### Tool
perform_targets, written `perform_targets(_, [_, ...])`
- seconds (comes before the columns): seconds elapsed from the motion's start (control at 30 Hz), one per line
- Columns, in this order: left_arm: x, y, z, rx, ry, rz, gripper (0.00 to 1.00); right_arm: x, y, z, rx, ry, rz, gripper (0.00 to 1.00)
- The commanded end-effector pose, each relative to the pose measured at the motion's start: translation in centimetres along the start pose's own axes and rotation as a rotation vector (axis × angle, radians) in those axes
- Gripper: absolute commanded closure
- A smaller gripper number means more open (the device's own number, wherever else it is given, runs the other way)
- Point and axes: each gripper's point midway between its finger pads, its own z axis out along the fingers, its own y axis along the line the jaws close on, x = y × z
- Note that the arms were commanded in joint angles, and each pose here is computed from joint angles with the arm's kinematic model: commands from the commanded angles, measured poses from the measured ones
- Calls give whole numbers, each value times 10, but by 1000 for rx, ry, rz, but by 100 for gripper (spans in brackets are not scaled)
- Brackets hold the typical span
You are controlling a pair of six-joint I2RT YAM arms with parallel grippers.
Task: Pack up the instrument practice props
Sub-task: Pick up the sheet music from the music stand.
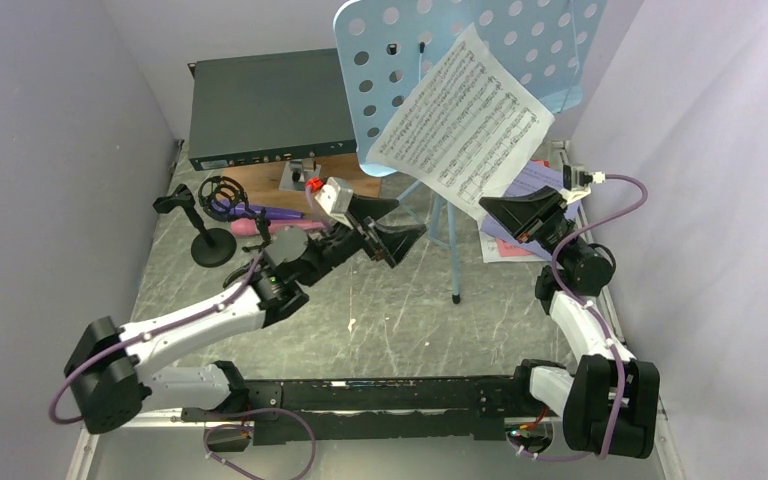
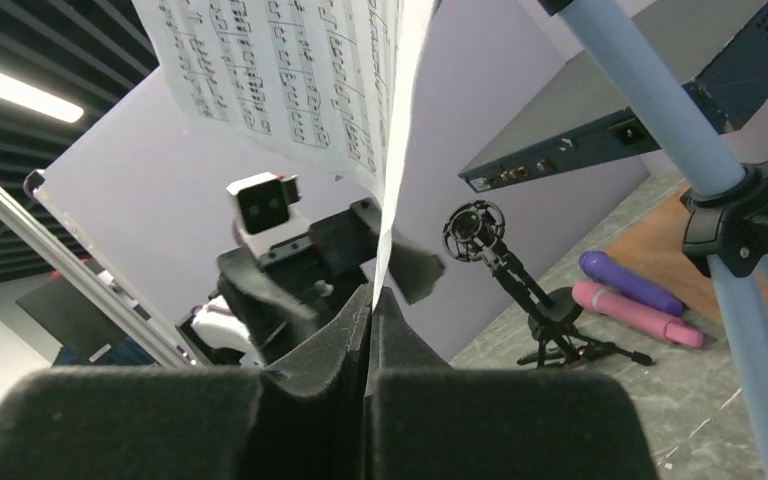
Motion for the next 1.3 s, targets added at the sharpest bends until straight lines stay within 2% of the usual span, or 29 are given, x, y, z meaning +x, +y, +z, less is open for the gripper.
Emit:
perform_targets(0.0, [-40,8,26,-57,-224,-82,1,12,32,-3,-121,29,-154,100])
perform_targets(0.23, [-38,22,52,-92,-293,-106,0,20,33,-5,-120,54,-124,100])
perform_targets(0.47, [-45,-2,52,43,-315,-108,2,24,24,-7,-94,59,-111,100])
perform_targets(0.67, [-55,-11,48,76,-340,-130,3,25,23,-7,-89,63,-109,100])
perform_targets(0.83, [-50,-19,40,117,-313,-111,4,24,25,-6,-93,58,-106,100])
perform_targets(1.13, [-29,-26,19,179,-246,-14,1,23,31,-6,-106,52,-99,100])
perform_targets(1.27, [-34,-36,22,230,-255,8,1,23,29,-6,-101,54,-98,100])
